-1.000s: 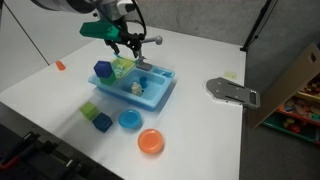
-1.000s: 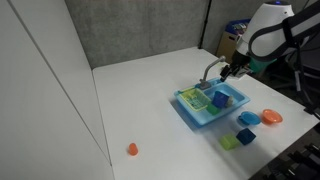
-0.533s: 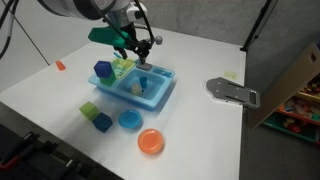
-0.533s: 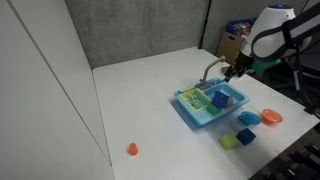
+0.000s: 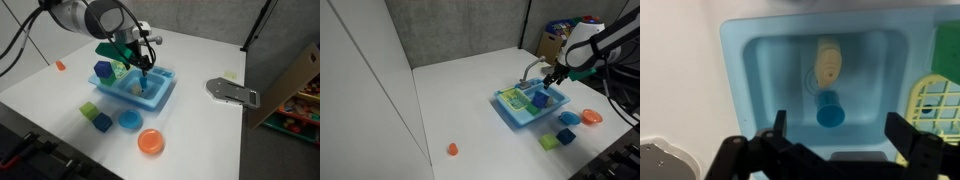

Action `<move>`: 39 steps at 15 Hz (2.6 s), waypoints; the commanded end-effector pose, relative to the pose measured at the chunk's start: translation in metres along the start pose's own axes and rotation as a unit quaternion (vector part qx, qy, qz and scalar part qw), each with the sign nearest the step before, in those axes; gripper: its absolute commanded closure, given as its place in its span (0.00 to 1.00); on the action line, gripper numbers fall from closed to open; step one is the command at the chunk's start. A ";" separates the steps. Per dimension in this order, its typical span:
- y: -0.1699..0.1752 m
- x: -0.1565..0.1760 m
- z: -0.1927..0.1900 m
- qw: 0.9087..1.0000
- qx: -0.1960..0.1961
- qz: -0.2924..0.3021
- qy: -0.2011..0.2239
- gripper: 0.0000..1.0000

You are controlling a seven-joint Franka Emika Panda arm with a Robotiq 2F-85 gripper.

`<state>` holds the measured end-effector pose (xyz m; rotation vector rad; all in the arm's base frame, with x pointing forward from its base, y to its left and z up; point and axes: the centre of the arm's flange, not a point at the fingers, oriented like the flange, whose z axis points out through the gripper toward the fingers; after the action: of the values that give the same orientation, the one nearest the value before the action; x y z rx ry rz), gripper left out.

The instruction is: Put the blue building block on top of the green building block, remove the bottle from the sink and put it on top of the blue building block

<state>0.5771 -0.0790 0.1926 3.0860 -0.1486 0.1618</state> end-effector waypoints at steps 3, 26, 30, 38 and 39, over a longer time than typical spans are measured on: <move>0.005 0.000 0.029 1.000 0.000 0.023 -0.017 0.00; -0.013 -0.001 0.048 1.000 0.007 -0.007 -0.011 0.90; -0.013 0.015 0.018 1.000 0.008 -0.005 0.007 0.90; -0.030 0.031 -0.060 0.999 0.014 -0.021 0.019 0.90; -0.034 0.032 -0.070 0.999 0.018 -0.024 0.018 0.90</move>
<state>0.6054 -0.0530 0.2287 3.1071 -0.1203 0.2345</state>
